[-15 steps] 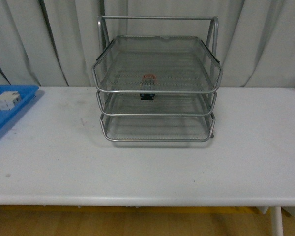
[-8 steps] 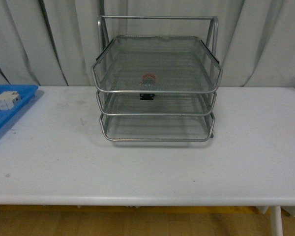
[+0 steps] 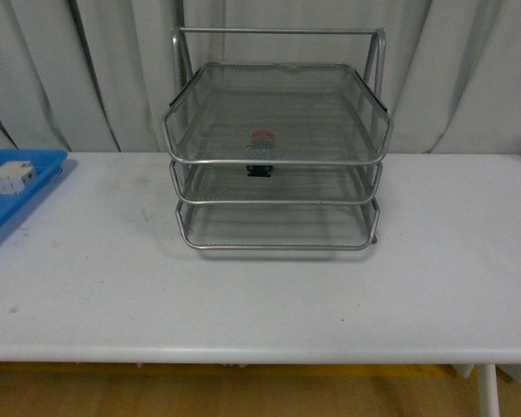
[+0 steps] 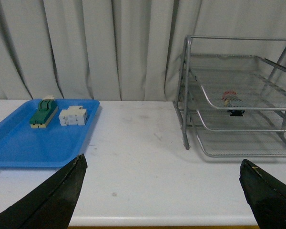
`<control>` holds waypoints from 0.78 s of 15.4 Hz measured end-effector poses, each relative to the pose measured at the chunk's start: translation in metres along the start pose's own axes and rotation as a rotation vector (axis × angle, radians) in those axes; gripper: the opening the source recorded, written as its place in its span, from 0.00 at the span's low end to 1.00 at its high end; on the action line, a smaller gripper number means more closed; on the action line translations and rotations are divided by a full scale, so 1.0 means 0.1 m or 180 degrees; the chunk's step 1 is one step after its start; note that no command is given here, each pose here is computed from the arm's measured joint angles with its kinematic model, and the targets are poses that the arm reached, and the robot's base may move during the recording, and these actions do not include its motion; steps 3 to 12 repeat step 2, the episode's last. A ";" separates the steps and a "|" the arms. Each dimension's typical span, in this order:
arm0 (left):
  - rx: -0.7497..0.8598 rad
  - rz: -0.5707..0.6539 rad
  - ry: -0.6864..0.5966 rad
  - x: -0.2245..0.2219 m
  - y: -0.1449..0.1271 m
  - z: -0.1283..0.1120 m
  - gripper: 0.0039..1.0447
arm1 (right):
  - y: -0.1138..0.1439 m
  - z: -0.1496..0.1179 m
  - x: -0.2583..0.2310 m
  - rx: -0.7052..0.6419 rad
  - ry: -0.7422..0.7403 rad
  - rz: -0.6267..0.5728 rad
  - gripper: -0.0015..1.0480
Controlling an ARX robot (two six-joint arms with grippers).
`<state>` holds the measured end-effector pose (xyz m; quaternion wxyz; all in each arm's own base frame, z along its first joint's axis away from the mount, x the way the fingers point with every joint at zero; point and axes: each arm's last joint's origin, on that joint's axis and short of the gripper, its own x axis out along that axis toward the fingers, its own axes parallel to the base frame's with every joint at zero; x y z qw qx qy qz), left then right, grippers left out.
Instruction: Place button on rack with both arms
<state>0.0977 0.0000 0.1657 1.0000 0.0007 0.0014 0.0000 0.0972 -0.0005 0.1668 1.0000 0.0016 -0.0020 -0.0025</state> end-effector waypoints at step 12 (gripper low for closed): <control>0.0000 0.0000 0.0000 0.00 0.00 0.00 0.94 | 0.00 0.00 0.00 0.0000 0.0000 0.0000 0.94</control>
